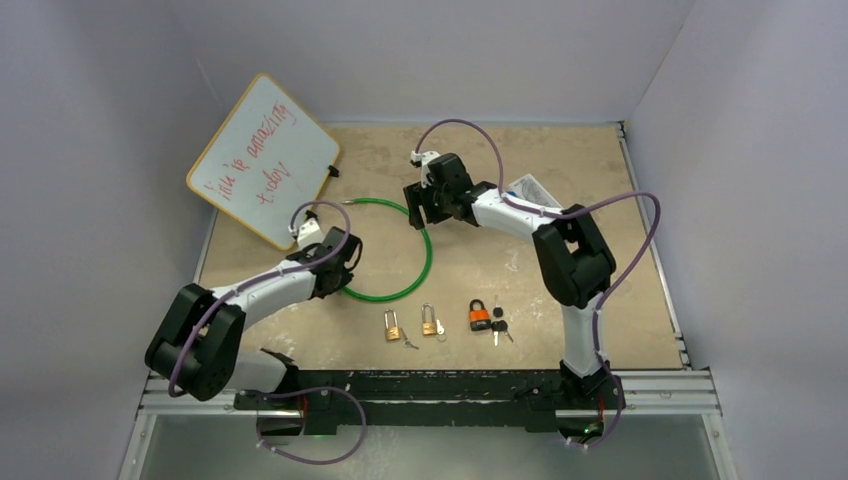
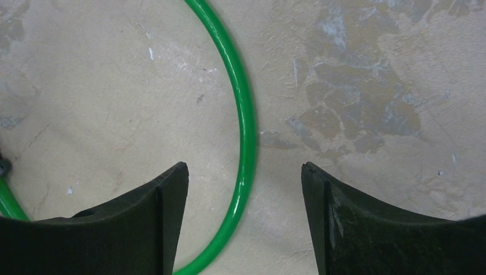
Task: Lock with the key
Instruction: Pick up the lock from the center of the board.
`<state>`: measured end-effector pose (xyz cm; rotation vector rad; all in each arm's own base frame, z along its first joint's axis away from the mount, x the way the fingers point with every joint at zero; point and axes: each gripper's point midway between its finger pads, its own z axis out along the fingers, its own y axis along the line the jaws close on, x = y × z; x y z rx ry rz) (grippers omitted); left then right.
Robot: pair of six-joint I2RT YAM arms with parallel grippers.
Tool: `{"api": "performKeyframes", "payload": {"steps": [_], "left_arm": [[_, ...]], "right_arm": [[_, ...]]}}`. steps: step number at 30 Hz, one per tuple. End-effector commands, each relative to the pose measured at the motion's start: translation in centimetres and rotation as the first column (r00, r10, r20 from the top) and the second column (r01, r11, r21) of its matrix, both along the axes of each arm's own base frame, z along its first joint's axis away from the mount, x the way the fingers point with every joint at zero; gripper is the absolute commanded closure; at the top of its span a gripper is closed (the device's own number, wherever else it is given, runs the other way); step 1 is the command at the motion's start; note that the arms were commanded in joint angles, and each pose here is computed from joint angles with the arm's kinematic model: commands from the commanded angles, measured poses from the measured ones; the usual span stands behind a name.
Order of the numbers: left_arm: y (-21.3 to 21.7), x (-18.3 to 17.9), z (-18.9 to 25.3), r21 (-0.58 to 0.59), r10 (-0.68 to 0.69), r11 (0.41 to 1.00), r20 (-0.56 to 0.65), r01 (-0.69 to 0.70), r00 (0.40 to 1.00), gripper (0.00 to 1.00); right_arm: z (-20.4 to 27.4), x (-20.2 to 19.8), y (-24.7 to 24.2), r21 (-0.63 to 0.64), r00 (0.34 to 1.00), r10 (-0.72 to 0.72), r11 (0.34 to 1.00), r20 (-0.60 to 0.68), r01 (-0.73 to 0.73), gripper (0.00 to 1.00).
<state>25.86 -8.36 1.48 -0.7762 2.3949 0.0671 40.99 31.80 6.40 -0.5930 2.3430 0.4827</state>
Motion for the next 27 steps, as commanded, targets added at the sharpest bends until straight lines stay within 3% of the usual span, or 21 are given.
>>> {"api": "performKeyframes", "payload": {"steps": [1,14,22,27], "left_arm": [[-1.5,-0.1,-0.4,-0.047,-0.068,0.997,-0.053,0.065,0.996,0.96],[-4.1,6.3,1.9,0.066,-0.293,0.953,-0.025,0.294,0.956,1.0],[-6.8,10.2,2.1,0.095,-0.447,0.89,-0.009,0.446,0.894,1.0],[-7.8,12.4,1.9,0.126,-0.525,0.842,-0.036,0.525,0.85,1.0]], "right_arm": [[2.1,1.6,0.3,0.005,0.997,0.001,1.0,0.083,-0.001,0.26],[0.5,4.9,-1.5,-0.065,0.997,-0.072,0.995,0.03,0.073,0.25],[-1.9,6.6,-2.8,-0.183,0.996,-0.081,0.979,0.042,0.088,0.25],[-2.5,7.6,-3.8,-0.187,0.993,-0.111,0.975,0.04,0.116,0.26]]}}
